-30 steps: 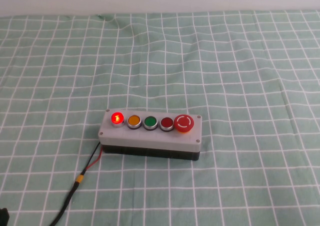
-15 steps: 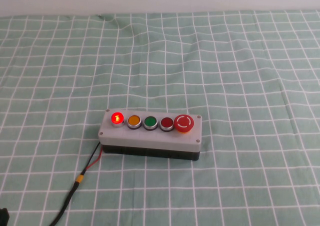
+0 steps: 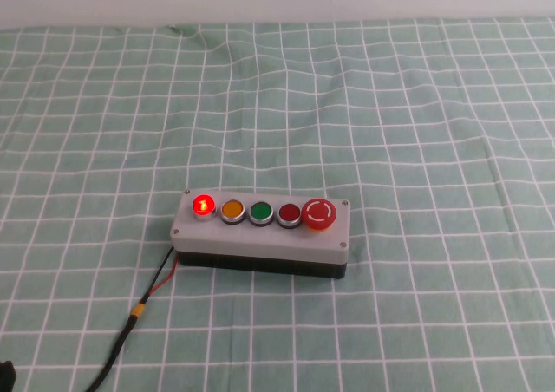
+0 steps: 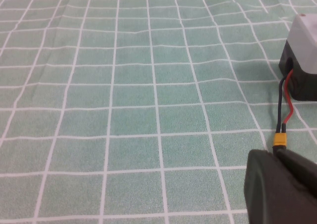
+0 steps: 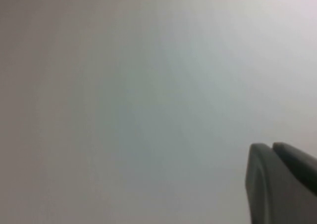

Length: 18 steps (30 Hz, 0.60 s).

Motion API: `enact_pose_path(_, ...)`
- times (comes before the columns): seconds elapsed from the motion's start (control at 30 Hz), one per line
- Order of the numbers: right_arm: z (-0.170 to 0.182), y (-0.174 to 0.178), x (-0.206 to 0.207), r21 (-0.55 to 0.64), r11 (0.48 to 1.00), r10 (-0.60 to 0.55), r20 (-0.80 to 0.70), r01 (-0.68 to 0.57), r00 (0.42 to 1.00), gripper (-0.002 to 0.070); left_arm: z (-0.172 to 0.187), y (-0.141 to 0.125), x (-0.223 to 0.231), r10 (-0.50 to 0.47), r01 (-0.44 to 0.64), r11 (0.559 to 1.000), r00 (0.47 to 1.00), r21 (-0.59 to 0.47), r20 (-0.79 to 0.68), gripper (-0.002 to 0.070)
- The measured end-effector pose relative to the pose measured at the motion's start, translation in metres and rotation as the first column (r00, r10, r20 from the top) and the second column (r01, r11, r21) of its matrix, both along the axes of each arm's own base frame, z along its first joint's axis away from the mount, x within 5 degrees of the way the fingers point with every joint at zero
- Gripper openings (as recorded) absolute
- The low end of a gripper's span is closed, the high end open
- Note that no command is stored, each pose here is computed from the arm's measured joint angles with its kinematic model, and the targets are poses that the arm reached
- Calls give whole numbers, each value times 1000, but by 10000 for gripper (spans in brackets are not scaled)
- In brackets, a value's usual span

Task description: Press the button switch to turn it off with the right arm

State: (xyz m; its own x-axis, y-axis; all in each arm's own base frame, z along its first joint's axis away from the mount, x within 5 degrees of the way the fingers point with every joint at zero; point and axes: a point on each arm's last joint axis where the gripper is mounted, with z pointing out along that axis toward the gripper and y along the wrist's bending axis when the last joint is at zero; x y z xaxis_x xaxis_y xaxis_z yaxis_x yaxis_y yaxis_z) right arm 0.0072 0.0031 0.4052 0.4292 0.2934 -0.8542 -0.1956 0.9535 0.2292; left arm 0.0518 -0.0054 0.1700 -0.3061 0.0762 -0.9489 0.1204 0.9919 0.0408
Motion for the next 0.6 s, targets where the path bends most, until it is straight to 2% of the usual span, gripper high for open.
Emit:
enact_pose_path(0.1,6,7,30,-2,997,70,-221,-72,973,-16,0,0,0,0,0,1000,1000,0,0,-3)
enact_pose_path(0.2,3,11,60,-9,995,90,-366,-100,926,-16,0,0,0,0,0,1000,1000,0,0,-3)
enact_pose_path(0.27,0,12,78,-13,995,86,-414,-100,906,-16,0,0,0,0,0,1000,1000,0,0,-3)
enact_pose_path(0.4,-6,15,110,94,989,144,-472,-113,870,-16,0,0,0,0,0,1000,1000,0,0,-3)
enact_pose_path(0.6,-21,17,145,190,976,196,-560,-105,805,-16,0,0,0,0,0,1000,1000,0,0,-3)
